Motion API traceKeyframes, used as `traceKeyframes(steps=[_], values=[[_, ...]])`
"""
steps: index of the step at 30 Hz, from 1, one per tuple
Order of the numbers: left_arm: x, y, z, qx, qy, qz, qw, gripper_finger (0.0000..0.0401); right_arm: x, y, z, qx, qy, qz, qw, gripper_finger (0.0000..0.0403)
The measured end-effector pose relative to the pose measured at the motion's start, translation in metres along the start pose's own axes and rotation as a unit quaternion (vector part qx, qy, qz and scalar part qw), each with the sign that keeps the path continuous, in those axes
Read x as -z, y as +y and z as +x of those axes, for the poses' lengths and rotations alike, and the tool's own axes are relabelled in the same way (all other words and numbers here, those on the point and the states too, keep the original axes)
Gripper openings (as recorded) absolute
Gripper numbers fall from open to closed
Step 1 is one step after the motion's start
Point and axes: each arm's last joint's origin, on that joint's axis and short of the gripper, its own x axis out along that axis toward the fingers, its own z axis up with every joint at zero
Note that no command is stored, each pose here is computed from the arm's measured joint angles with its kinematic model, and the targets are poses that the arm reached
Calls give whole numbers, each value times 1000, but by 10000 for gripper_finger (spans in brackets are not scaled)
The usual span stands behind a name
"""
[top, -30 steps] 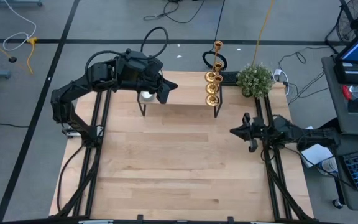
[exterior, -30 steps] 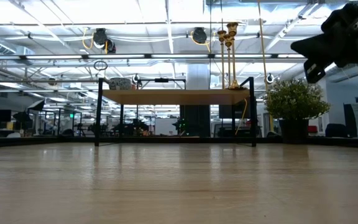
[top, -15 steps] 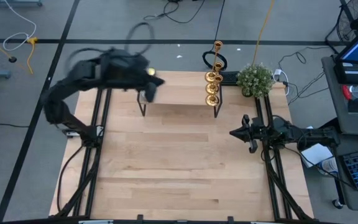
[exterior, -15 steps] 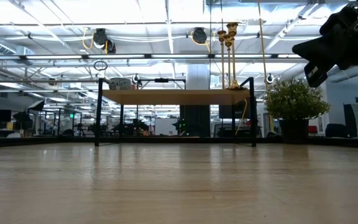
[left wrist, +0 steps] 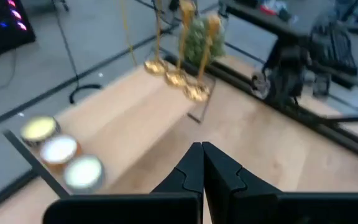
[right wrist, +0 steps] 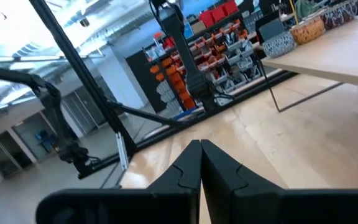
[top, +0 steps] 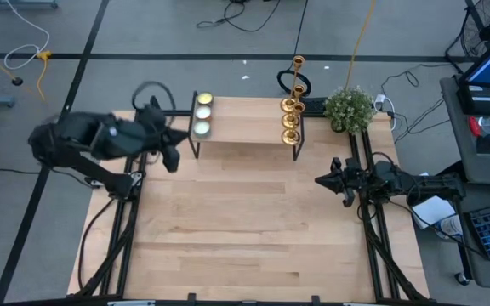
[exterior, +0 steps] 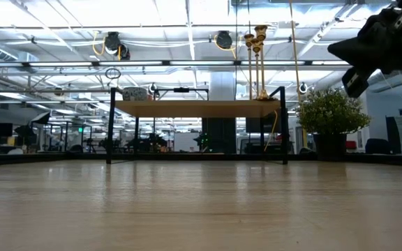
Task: Pick & Place candle stick holders
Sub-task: Return to Home Position
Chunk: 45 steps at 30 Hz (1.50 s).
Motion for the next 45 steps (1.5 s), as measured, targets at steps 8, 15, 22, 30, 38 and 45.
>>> traceKeyframes(steps=[8,15,22,30,38,45], values=[[75,29,13,94,-60,-66,992,0,0,0,0,1,1,-15,1000,2],[149,62,41,191,-166,-148,956,0,0,0,0,1,0,5,1000,3],[213,85,69,206,-234,-99,945,0,0,0,0,1,1,3,1000,6],[265,100,98,201,-199,11,959,1,0,0,0,0,1,2,1000,6],[272,110,107,194,-237,100,947,7,0,0,0,0,1,2,1000,6],[273,118,114,261,-198,143,934,5,0,0,0,0,1,2,1000,6]])
